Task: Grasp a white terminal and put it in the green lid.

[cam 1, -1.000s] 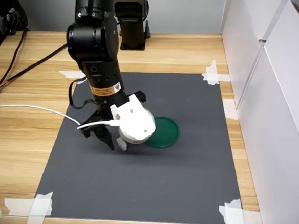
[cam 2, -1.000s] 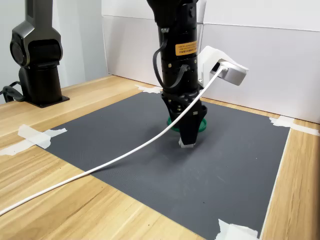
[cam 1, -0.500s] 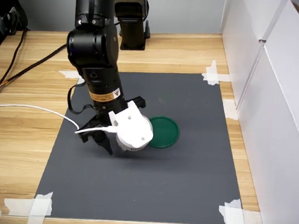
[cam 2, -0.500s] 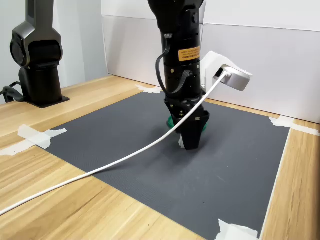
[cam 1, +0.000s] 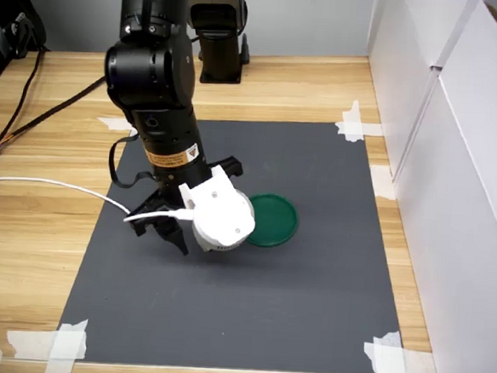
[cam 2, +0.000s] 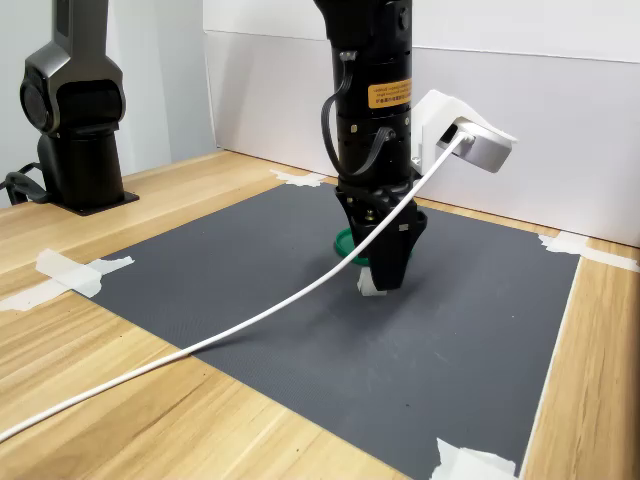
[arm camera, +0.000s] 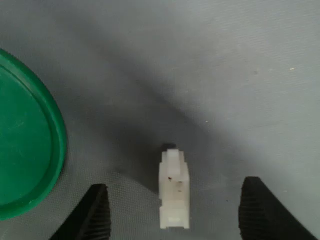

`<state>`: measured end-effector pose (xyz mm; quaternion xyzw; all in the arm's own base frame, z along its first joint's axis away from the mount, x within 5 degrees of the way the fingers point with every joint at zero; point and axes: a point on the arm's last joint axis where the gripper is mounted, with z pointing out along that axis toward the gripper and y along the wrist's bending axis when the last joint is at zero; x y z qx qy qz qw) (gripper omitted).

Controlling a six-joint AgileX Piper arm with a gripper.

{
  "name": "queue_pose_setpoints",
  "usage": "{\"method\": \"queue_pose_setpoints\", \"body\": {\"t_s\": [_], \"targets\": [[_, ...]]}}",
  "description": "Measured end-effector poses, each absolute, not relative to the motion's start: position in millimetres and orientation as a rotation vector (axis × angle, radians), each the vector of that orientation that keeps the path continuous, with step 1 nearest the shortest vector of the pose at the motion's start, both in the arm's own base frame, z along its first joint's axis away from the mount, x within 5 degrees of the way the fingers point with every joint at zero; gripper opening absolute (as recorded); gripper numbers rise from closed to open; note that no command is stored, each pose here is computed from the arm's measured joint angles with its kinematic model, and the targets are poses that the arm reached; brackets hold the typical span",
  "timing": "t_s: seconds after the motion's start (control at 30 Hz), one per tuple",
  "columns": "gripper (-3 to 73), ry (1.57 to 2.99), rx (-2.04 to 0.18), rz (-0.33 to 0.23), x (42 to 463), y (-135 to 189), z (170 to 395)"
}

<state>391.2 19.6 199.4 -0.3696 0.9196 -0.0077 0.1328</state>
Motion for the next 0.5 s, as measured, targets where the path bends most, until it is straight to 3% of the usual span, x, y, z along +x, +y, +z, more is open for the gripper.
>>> {"method": "queue_pose_setpoints", "body": {"t_s": [0.2,0.5], "targets": [[62.3,2.693,-1.084,-0.013,393.8,19.4,186.8],[59.2,2.679,-1.078,-0.023,395.4,19.4,186.8]]}}
